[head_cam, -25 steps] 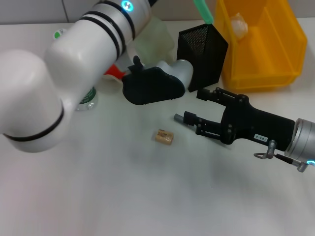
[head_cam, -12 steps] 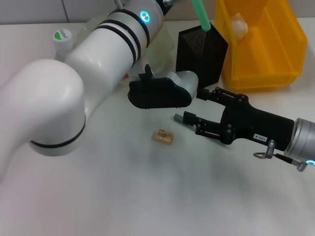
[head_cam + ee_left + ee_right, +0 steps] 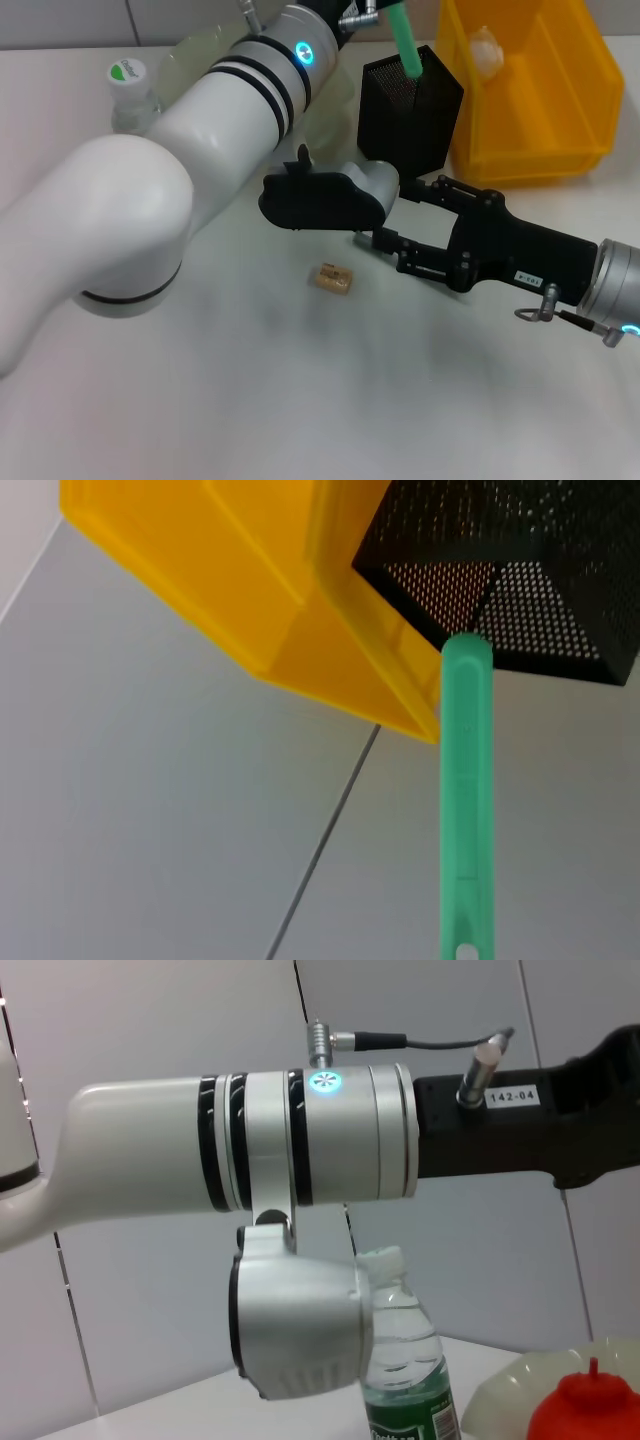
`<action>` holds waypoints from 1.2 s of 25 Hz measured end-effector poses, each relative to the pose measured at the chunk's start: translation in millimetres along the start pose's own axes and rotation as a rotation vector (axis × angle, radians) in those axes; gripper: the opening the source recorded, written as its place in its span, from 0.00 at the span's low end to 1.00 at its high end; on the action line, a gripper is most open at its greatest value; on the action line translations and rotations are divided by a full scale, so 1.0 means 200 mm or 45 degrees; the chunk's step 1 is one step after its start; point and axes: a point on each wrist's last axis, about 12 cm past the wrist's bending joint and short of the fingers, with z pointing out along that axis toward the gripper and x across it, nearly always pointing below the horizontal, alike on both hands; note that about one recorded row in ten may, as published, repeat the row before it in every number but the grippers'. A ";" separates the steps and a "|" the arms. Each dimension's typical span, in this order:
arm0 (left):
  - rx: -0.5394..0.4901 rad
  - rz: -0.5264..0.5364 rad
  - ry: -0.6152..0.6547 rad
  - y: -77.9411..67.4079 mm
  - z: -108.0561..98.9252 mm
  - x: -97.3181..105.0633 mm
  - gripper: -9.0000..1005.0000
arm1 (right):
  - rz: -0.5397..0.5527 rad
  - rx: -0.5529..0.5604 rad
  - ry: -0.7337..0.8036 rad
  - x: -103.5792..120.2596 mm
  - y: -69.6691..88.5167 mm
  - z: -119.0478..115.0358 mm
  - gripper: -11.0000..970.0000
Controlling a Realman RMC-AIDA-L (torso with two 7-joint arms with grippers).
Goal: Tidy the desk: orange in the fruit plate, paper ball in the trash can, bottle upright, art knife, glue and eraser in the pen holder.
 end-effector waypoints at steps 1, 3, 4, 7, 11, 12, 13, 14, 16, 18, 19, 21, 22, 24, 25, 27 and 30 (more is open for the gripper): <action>-0.002 0.004 -0.005 0.00 0.00 -0.01 0.36 | 0.002 0.000 0.000 0.00 0.00 0.00 0.79; -0.004 0.012 -0.012 0.00 0.01 -0.01 0.36 | 0.006 -0.001 0.000 0.00 0.00 0.00 0.79; -0.003 0.018 -0.015 0.00 0.01 -0.02 0.36 | 0.008 0.000 0.000 0.01 0.00 0.00 0.79; 0.002 0.031 -0.019 0.00 0.03 -0.02 0.36 | 0.011 0.005 -0.008 0.00 0.00 0.00 0.79; 0.004 0.037 -0.021 0.00 0.03 -0.02 0.37 | 0.014 0.009 -0.014 0.00 0.00 0.00 0.79; 0.003 0.036 -0.021 0.00 0.03 -0.02 0.37 | 0.014 0.009 -0.014 0.00 0.00 0.00 0.79; 0.003 0.034 -0.022 0.00 0.03 -0.02 0.37 | 0.014 0.009 -0.014 0.00 0.00 0.00 0.79; 0.002 0.031 -0.023 0.00 0.03 -0.02 0.37 | 0.014 0.009 -0.014 0.00 0.00 0.00 0.79; 0.002 0.030 -0.022 0.00 0.03 -0.02 0.37 | 0.015 0.010 -0.014 0.00 0.00 0.00 0.79; 0.004 0.027 -0.021 0.00 0.03 -0.01 0.37 | 0.015 0.011 -0.015 0.00 0.00 0.00 0.79; 0.004 0.027 -0.021 0.00 0.03 -0.01 0.37 | 0.015 0.012 -0.016 0.00 0.00 0.00 0.79; 0.008 0.022 -0.020 -0.01 0.03 -0.01 0.37 | 0.015 0.013 -0.016 0.00 0.00 0.00 0.79; 0.008 0.022 -0.020 -0.01 0.03 -0.01 0.37 | 0.015 0.014 -0.016 0.00 0.00 0.00 0.79; 0.003 0.006 -0.021 -0.01 0.03 -0.01 0.37 | 0.015 0.014 -0.016 0.00 0.00 0.00 0.79; -0.001 0.000 -0.021 0.00 0.03 -0.01 0.37 | 0.015 0.014 -0.016 0.00 0.00 0.00 0.79; -0.006 -0.005 -0.019 0.00 0.03 -0.01 0.37 | 0.011 0.013 -0.017 0.00 0.00 0.00 0.79; -0.006 -0.008 -0.020 0.00 0.03 -0.01 0.38 | 0.006 0.015 -0.017 0.01 0.01 0.00 0.79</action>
